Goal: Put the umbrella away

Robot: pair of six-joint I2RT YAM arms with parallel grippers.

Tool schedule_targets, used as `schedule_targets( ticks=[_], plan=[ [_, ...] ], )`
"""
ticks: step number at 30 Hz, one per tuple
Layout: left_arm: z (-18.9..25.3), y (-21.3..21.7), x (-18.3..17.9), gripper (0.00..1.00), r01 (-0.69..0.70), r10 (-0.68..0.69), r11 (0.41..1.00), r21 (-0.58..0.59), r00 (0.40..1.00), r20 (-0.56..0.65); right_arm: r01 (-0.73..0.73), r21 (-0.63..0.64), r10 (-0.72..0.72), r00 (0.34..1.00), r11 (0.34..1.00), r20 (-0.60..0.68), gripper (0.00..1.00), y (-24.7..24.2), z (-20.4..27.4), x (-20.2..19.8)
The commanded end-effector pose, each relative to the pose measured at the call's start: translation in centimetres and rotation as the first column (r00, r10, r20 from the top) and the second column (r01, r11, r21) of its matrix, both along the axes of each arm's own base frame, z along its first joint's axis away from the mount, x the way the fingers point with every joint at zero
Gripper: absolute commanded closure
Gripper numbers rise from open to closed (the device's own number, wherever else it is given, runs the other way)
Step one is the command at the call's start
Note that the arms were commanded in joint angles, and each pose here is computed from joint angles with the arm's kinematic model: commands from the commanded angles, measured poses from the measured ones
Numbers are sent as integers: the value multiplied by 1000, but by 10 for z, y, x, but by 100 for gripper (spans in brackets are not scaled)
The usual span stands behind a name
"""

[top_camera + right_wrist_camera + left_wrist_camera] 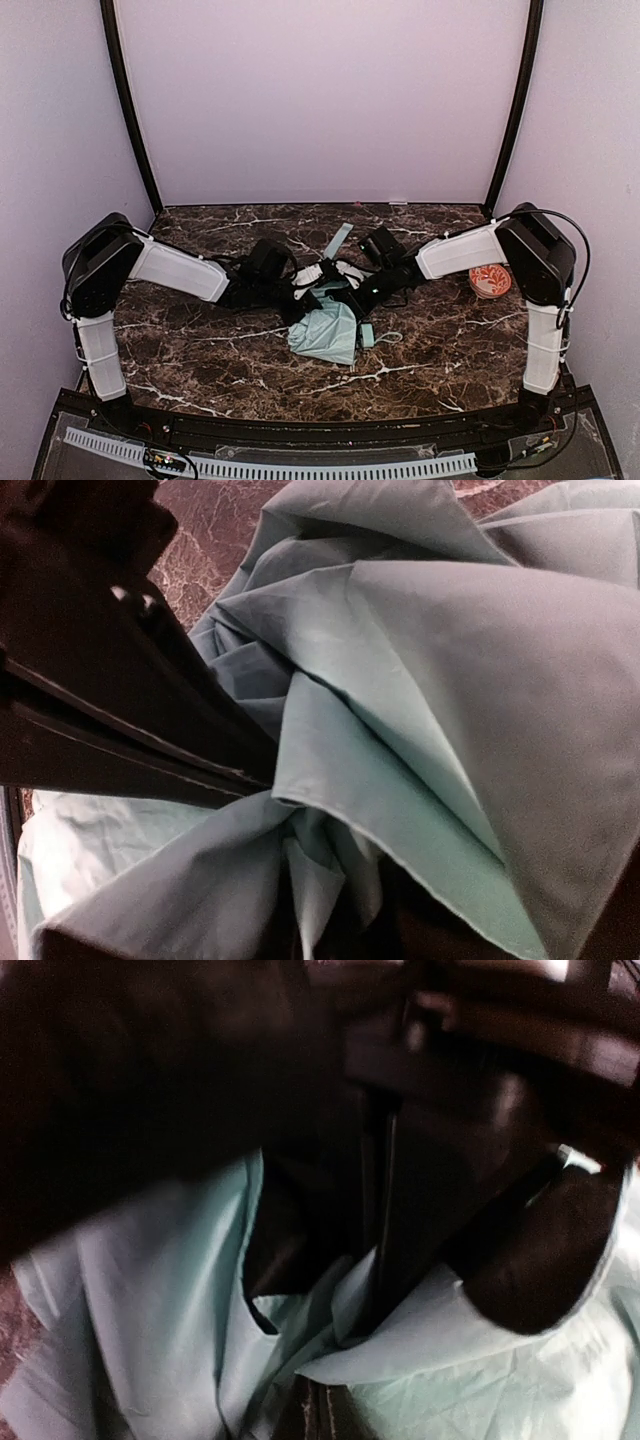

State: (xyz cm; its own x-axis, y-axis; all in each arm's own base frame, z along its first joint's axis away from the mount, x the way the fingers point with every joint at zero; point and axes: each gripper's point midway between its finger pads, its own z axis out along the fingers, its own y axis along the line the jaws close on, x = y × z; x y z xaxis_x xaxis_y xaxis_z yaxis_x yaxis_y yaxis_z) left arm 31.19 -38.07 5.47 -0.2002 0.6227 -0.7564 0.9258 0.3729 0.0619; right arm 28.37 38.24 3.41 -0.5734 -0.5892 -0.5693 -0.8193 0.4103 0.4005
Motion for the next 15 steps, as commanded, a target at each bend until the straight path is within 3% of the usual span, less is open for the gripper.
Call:
schedule_targets(
  ticks=[1,5,11,15],
  plan=[
    [-41,19,-7,100,-16,23,991,135,999,-48,-17,-19,16,998,1000,-65,93,-5,-9,-10],
    [-61,25,-10,100,2,12,979,202,998,-67,43,1,-43,999,999,-24,81,-8,14,6],
    [-73,30,-11,100,10,2,975,222,998,-55,226,-22,-224,972,974,65,64,-48,43,37],
    [-74,29,-12,100,14,0,977,215,998,-65,247,-65,-240,965,967,103,53,-62,42,27]
  ],
)
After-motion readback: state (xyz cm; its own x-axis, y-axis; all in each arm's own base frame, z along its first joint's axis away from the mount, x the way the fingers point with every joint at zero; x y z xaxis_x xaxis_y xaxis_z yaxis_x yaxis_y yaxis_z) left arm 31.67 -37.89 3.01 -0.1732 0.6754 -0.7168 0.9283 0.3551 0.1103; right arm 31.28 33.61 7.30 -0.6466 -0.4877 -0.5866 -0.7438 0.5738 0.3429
